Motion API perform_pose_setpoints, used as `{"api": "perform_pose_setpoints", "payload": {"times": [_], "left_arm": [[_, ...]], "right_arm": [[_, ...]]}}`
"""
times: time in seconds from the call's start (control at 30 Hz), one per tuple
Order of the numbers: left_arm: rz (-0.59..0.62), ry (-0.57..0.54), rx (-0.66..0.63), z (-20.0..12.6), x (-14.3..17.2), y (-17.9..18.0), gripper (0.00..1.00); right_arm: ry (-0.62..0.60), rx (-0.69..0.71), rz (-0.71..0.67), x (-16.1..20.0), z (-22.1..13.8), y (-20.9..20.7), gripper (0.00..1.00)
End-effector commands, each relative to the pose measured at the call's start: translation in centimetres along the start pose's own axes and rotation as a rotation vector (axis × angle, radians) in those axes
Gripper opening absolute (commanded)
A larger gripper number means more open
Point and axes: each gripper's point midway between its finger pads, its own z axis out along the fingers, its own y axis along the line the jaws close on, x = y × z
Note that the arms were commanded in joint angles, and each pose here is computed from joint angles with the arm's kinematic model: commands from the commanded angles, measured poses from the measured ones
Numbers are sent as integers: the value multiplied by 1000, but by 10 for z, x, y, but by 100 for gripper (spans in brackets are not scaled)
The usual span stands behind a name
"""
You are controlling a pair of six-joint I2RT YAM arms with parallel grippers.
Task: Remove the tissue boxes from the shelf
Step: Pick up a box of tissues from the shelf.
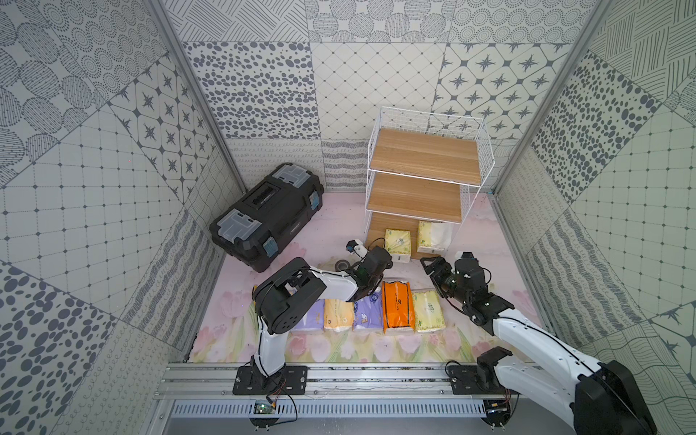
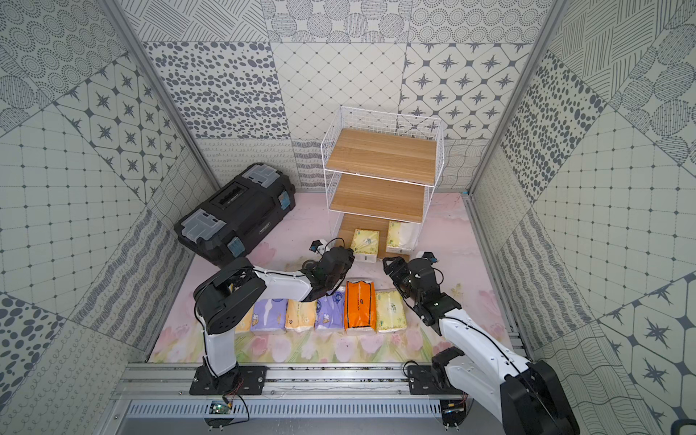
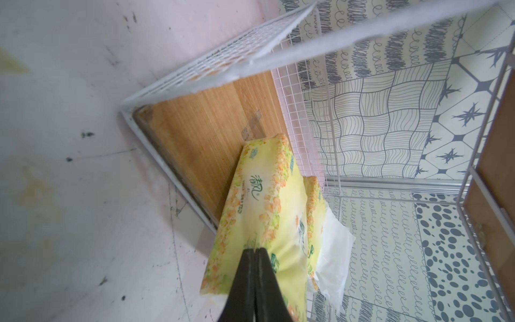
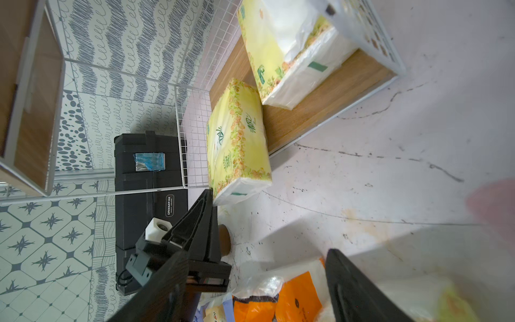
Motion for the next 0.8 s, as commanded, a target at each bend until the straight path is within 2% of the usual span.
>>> {"api": "perform_pose_setpoints", "payload": {"times": [0.0,0.2,0.47,0.63,0.77], "left_arm": [[-168,40,58,-9,5,-15,0],[-221,70,59,-16,10,-16,0],[-248,86,37,-15,14,-12,0],[-260,93,17,-15,17,-6,0],[-270,99,9,-16,18,-4,0]], "right_arm": [[-21,-117,37,-7,9,28,84],[-7,-118,62,-5,38,26,88],[44,-164,101,6,77,33,87],[55,-177,131,12,91,31,81],[56,-190,158,14,98,31,71]]}}
